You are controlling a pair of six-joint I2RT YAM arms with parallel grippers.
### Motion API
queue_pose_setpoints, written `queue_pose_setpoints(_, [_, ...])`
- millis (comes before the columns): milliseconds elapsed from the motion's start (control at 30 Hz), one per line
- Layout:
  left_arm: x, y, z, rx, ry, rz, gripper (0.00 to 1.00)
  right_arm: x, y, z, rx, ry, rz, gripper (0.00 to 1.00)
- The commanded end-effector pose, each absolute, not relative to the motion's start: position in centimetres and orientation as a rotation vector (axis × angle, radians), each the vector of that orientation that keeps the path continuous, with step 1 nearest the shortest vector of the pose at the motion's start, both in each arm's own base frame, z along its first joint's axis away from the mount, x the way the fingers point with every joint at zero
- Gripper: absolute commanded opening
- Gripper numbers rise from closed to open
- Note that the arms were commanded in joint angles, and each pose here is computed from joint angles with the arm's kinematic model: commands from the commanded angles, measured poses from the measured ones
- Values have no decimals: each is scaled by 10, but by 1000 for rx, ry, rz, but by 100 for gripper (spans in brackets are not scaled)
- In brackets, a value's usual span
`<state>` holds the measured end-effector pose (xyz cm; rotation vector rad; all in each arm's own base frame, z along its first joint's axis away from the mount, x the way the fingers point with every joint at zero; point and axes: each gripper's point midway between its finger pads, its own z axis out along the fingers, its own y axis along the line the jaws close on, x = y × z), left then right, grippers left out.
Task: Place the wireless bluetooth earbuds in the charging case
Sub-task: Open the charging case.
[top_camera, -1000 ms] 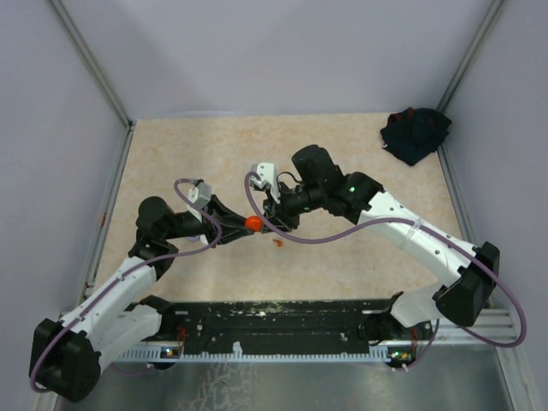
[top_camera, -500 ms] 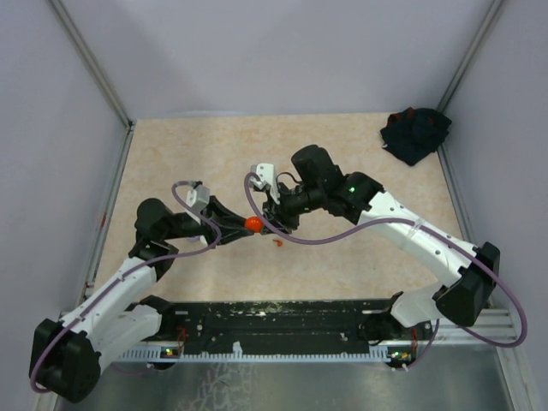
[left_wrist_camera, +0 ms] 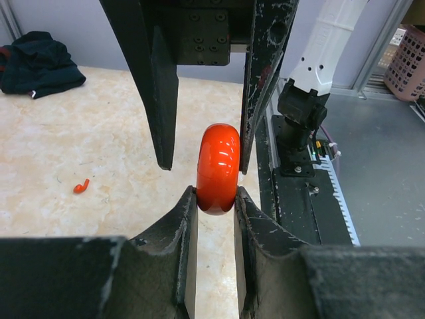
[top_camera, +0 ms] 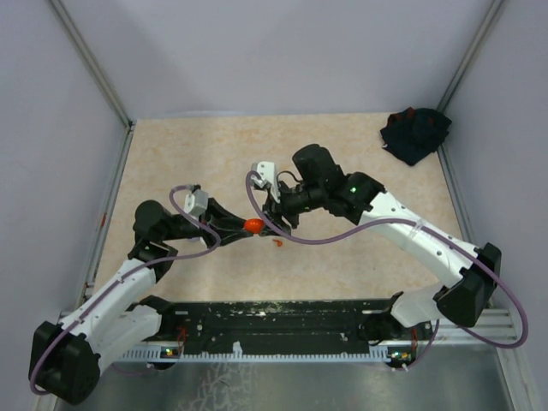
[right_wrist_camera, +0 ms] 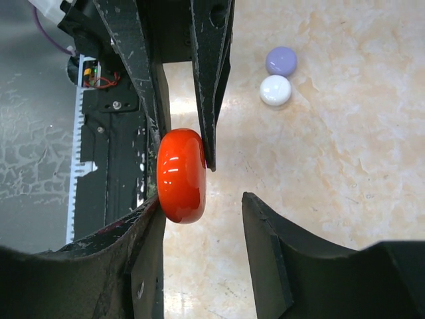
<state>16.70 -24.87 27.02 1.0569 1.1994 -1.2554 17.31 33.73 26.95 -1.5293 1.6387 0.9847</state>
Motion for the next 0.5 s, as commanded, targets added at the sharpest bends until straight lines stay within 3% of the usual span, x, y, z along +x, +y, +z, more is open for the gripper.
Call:
queue_pose_setpoints(0, [162,-249,274,1100,1146,-1226,0,171,341,315,-1466,1492,994,50])
queue_pose_setpoints(467, [152,-252,273,1167,1105,-1201,0,182,334,317,-1400,1522,916,50])
